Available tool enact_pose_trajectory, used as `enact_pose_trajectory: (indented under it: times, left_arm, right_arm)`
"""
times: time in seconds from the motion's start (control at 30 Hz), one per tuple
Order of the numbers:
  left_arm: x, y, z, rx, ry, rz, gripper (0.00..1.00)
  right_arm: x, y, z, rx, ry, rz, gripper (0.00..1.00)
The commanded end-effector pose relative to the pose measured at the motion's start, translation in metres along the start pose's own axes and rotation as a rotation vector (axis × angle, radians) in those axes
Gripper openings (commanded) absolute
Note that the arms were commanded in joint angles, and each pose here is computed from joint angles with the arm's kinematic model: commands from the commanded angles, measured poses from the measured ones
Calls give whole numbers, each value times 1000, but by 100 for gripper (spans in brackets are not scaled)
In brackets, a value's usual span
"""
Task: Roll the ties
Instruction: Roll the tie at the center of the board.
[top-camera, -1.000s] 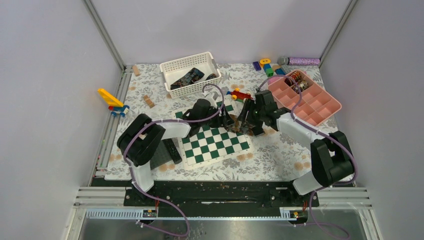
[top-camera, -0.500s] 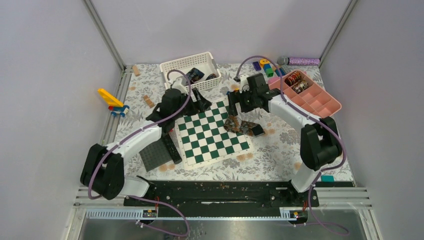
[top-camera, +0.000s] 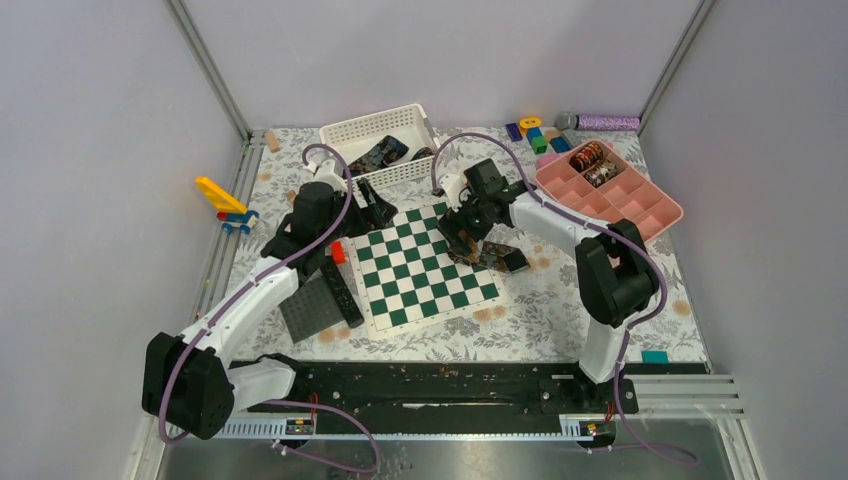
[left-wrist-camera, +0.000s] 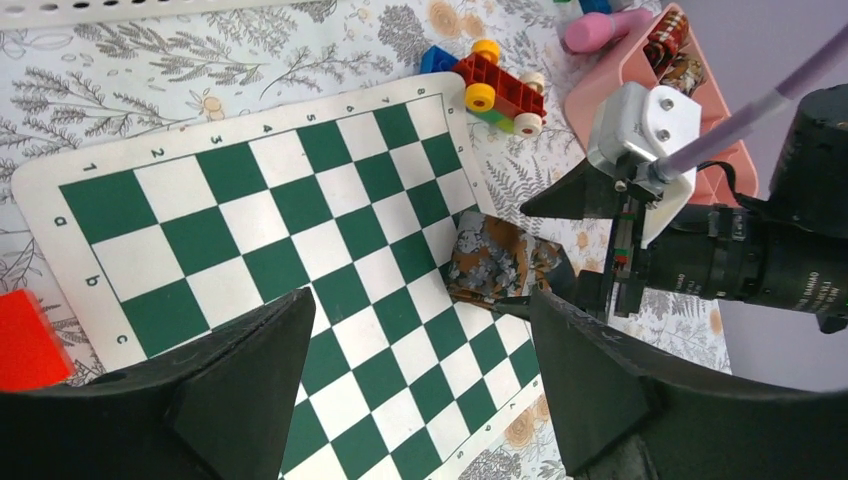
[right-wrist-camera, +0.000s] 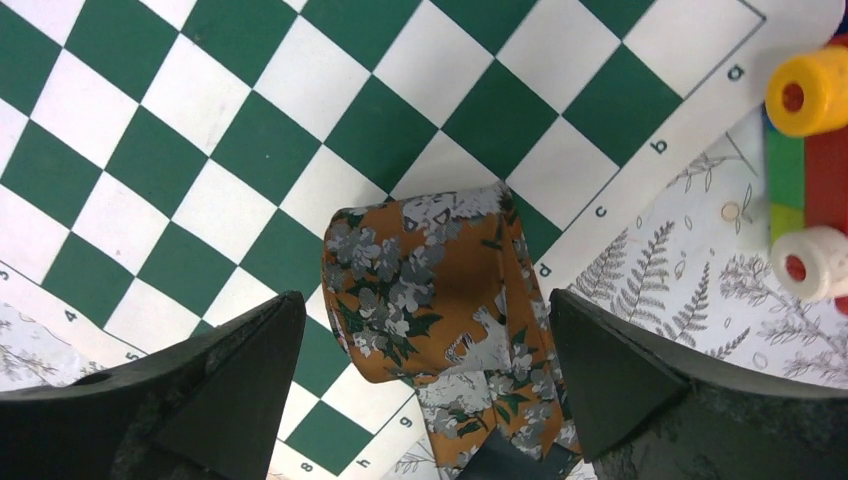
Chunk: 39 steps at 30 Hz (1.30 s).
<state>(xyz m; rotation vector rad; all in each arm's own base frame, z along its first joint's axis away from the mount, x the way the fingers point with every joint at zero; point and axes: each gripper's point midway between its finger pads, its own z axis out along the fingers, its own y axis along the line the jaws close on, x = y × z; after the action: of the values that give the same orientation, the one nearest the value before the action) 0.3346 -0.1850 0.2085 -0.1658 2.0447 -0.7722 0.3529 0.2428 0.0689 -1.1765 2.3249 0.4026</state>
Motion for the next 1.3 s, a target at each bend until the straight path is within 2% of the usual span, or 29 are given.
enact_pose_trajectory:
  times: [0.0, 0.37, 0.63, 1.27]
  left_arm:
    - [0, 6, -2, -13, -9, 8, 80]
    - [-3, 2, -2, 5, -10, 16, 80]
    - [-1, 4, -1, 2, -4, 16, 80]
    - [0, 9, 2, -6, 4, -3, 80]
  right_arm:
    - [-13, -5, -5, 26, 12, -140, 100]
    - [7, -1, 0, 3, 124, -254, 99]
    - [9, 6, 5, -30, 138, -263, 100]
    - [22, -7, 24, 38, 248, -333, 98]
